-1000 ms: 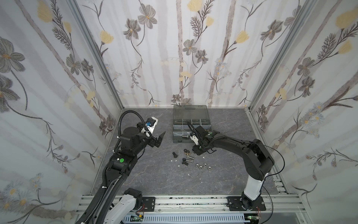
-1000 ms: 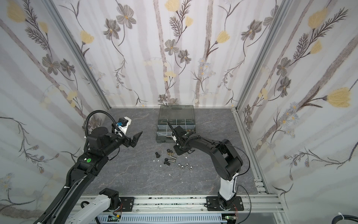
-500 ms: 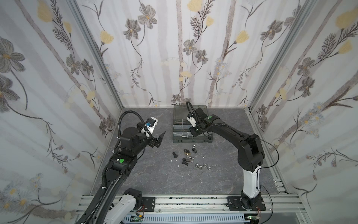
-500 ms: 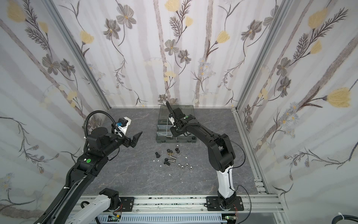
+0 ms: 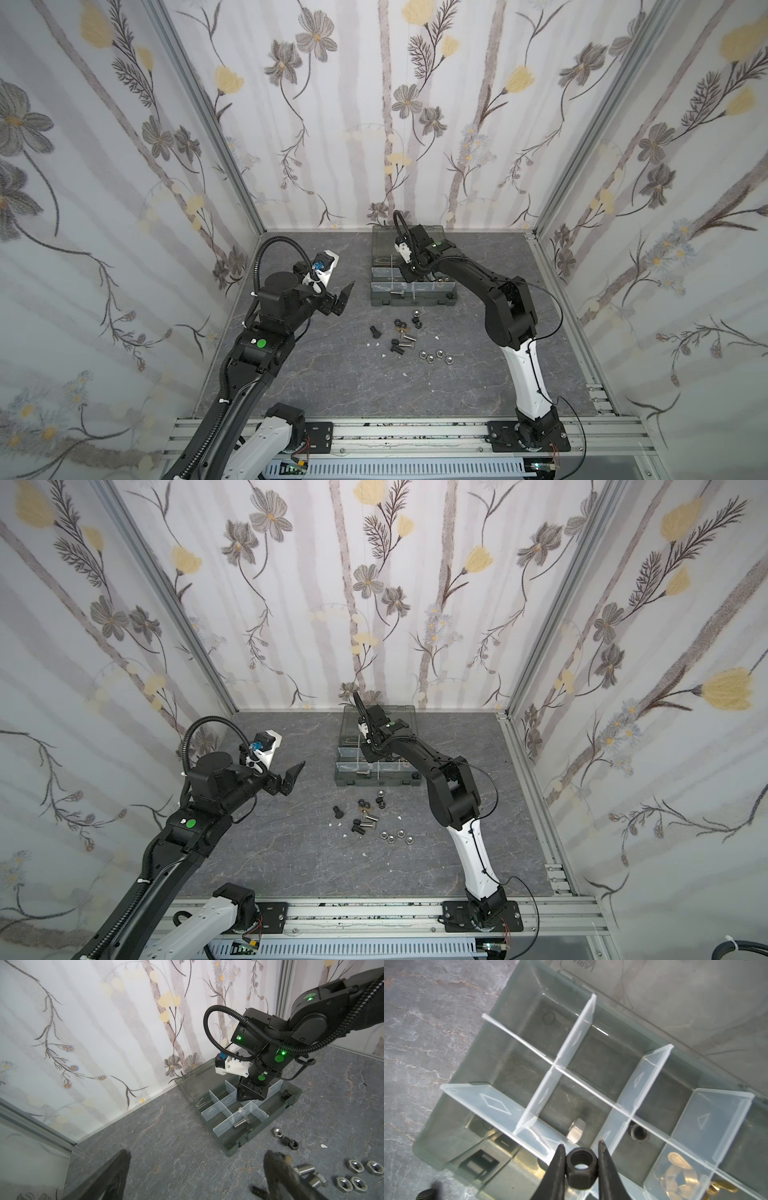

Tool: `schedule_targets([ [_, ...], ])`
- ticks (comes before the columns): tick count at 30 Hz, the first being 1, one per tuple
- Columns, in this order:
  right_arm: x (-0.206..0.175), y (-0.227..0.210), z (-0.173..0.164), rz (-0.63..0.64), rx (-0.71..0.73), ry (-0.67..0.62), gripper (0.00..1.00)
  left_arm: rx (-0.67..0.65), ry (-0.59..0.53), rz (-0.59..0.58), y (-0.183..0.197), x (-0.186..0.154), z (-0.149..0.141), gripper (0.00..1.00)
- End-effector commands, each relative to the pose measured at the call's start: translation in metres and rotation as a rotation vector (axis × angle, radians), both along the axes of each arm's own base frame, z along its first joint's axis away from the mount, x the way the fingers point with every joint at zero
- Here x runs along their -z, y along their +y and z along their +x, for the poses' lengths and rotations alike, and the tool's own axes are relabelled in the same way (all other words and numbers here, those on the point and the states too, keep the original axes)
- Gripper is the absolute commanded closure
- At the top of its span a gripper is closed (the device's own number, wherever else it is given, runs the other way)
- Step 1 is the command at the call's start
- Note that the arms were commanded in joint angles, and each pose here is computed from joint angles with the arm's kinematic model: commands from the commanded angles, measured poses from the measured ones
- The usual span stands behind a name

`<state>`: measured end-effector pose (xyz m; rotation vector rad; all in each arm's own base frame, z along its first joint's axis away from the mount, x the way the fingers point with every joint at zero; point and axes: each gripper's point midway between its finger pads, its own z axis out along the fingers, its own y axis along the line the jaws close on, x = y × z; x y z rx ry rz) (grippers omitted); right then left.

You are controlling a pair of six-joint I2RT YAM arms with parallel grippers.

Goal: Sort the screws and nuts into containers
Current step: Place the nut into the container.

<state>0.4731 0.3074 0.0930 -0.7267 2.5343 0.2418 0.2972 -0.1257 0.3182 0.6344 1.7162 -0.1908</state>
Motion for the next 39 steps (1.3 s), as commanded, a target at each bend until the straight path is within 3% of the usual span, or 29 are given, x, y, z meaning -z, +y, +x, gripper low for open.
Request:
schedule_targets([
  [1, -0.009, -0.010, 0.009, -0.004, 0.010, -0.033, 0.79, -0.003, -0.035, 0.006, 0.000, -0.009, 0.004, 0.00],
  [9, -0.008, -0.049, 0.018, -0.024, 0.079, -0.020, 0.79, 0.001, -0.021, 0.008, -0.002, -0.004, 0.007, 0.00],
  [17, 0.008, -0.061, 0.022, -0.040, 0.099, 0.013, 0.78, -0.001, -0.019, 0.010, -0.002, -0.004, 0.008, 0.00],
  [26, 0.013, -0.064, 0.023, -0.046, 0.102, 0.022, 0.68, 0.000, -0.014, 0.012, -0.002, -0.002, 0.008, 0.00],
  [30, 0.005, -0.060, 0.022, -0.028, 0.085, 0.016, 0.63, -0.001, -0.018, 0.011, -0.001, -0.004, 0.008, 0.00],
  [34, -0.012, -0.058, 0.019, -0.014, 0.071, -0.009, 0.65, -0.001, -0.016, 0.012, -0.002, -0.003, 0.008, 0.00],
  [39, -0.025, -0.066, -0.011, -0.038, 0.067, -0.001, 0.64, -0.002, -0.016, 0.010, -0.001, -0.003, 0.007, 0.00],
])
